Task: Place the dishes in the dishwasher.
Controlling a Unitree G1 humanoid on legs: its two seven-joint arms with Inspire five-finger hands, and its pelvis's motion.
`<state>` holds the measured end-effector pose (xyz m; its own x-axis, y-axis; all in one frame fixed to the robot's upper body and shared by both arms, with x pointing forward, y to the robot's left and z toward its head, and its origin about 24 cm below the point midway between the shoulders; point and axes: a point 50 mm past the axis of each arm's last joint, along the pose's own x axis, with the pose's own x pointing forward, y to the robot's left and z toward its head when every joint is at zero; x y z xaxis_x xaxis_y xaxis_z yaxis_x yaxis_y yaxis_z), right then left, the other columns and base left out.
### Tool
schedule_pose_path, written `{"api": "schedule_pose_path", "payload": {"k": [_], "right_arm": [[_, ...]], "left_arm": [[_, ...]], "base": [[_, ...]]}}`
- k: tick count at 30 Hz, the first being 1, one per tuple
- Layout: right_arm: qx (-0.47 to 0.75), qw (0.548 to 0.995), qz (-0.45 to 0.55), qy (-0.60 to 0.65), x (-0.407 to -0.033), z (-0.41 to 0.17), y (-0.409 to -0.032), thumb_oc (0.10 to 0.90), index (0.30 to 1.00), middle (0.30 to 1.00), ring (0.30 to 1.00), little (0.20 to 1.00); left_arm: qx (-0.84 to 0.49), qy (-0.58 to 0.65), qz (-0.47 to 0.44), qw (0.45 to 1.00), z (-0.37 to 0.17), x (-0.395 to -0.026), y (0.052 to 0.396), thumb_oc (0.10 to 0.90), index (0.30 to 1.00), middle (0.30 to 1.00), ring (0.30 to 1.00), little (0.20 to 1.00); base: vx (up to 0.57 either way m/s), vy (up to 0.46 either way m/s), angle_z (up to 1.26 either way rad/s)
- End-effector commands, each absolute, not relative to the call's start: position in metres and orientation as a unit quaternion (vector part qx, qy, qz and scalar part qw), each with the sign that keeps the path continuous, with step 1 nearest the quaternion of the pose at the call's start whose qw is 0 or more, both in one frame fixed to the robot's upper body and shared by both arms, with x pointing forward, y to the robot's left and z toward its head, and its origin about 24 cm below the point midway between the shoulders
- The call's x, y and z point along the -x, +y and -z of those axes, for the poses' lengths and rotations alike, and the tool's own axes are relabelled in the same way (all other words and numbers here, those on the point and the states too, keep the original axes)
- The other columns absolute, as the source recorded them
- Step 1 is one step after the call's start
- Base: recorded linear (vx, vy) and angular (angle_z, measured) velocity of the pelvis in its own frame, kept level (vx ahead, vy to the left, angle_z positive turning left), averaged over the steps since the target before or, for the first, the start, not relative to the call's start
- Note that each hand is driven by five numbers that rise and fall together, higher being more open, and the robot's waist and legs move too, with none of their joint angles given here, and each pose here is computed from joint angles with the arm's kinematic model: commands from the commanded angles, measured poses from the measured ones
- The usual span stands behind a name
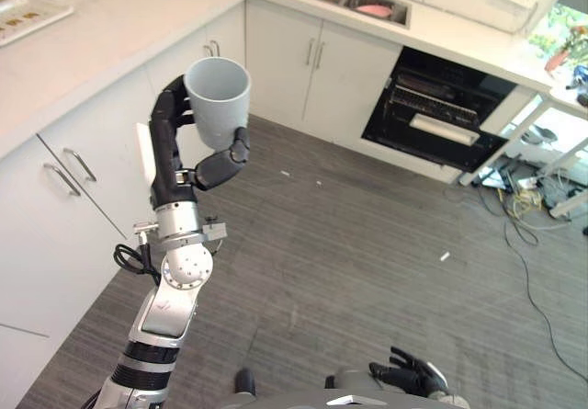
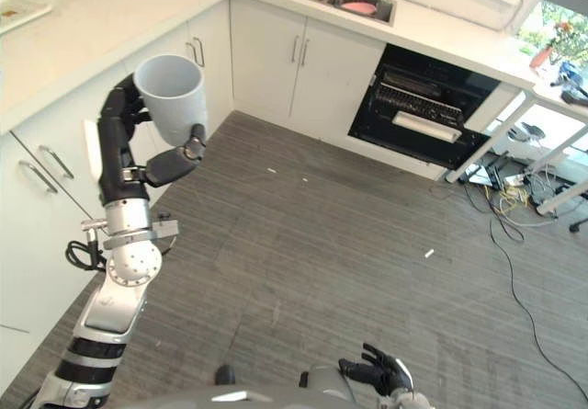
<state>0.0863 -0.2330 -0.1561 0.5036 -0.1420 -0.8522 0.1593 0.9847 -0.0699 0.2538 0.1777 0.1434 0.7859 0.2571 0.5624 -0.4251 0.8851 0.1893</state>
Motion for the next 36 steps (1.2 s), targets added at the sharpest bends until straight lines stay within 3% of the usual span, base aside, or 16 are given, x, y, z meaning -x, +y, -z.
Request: {"api": "schedule_pose_path", "payload": {"k": [1,6,14,17,21,28,33,36], "right_arm": [[0.046,0.813,0.154,0.559,-0.06,0.166,-0.236,0.8,0.9,0.9,0.9,0.9],[0.04,0.802,0.247,0.542,-0.052,0.162,-0.252,0.8,0.9,0.9,0.9,0.9],[0.027,0.805,0.258,0.533,-0.051,0.161,-0.254,0.8,0.9,0.9,0.9,0.9],[0.03,0.816,0.251,0.52,-0.064,0.157,-0.26,0.8,0.9,0.9,0.9,0.9],[0.117,0.852,0.215,0.464,-0.112,0.14,-0.272,0.8,0.9,0.9,0.9,0.9],[0.227,0.871,0.197,0.388,-0.142,0.112,-0.286,0.8,0.9,0.9,0.9,0.9],[0.2,0.885,0.251,0.337,-0.154,0.093,-0.294,0.8,0.9,0.9,0.9,0.9],[0.165,0.919,0.232,0.273,-0.183,0.077,-0.266,0.8,0.9,0.9,0.9,0.9]], "left_arm": [[-0.13,-0.398,-0.153,0.895,-0.191,-0.243,0.167,0.4,0.3,0.3,0.3,0.3],[-0.13,-0.362,-0.127,0.914,-0.175,-0.246,0.16,0.4,0.3,0.3,0.3,0.3],[-0.16,-0.338,-0.122,0.919,-0.162,-0.239,0.166,0.4,0.3,0.3,0.3,0.3],[-0.136,-0.329,-0.128,0.926,-0.158,-0.237,0.168,0.4,0.3,0.3,0.3,0.3],[-0.143,-0.331,-0.127,0.924,-0.162,-0.235,0.175,0.4,0.3,0.3,0.3,0.3],[-0.156,-0.288,-0.159,0.931,-0.147,-0.232,0.191,0.4,0.3,0.3,0.3,0.3],[-0.141,-0.318,-0.139,0.927,-0.158,-0.237,0.179,0.4,0.3,0.3,0.3,0.3],[-0.174,-0.321,-0.11,0.924,-0.162,-0.239,0.178,0.4,0.3,0.3,0.3,0.3]], "base": [[0.32,0.017,0.48],[0.48,0.002,0.57],[0.44,-0.014,-0.24],[0.34,-0.089,-0.11],[0.43,-0.019,-0.88],[0.53,0.272,-0.83],[0.33,0.35,-1.21],[0.19,0.319,-0.55]]}}
